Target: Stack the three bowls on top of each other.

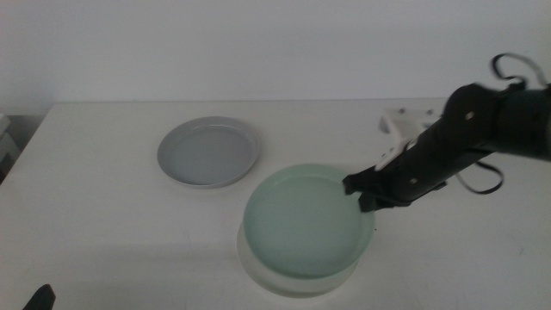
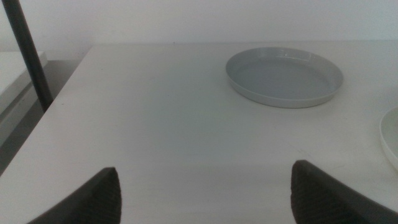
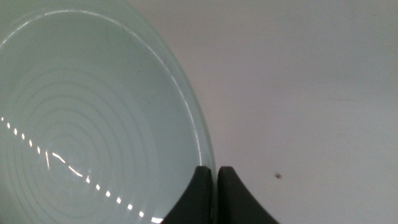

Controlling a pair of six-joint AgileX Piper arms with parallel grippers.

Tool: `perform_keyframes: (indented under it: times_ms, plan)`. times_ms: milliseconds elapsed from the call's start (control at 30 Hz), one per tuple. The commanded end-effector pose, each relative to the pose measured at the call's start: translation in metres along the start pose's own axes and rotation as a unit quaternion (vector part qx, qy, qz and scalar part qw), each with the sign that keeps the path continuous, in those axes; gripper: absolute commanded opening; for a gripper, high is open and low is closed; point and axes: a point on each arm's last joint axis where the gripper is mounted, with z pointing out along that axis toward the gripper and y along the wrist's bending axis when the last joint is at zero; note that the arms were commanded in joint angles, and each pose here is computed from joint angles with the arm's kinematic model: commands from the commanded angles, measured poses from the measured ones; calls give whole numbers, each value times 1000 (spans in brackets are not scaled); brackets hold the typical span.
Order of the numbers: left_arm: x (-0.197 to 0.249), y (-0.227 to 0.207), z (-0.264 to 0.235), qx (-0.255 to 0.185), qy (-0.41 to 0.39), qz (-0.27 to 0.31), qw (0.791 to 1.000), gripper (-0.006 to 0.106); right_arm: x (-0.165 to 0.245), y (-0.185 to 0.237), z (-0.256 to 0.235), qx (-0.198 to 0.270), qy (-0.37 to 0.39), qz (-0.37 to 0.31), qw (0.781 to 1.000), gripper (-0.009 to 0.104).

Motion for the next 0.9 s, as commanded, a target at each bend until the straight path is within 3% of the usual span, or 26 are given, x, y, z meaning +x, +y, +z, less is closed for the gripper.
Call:
perform_keyframes:
  times_ms: [0, 200, 433, 567, 867]
  plan:
    - [-9, 0, -2, 1, -45, -7, 999, 105, -10, 11, -10, -10, -47, -8, 999, -1]
    - [-9, 0, -2, 1, -45, -7, 999, 105, -9, 15, -2, -10, -44, -14, 999, 7]
    - [-9, 0, -2, 1, -45, -7, 999, 105, -9, 18, -13, -15, -48, -22, 999, 38]
    - [-9, 0, -2, 1, -45, -7, 999, 105, -11, 29, -60, -25, -103, -77, 991, 48]
    - [-9, 0, -2, 1, -45, -7, 999, 105, 30, 52, -208, -46, -249, -176, 951, 49]
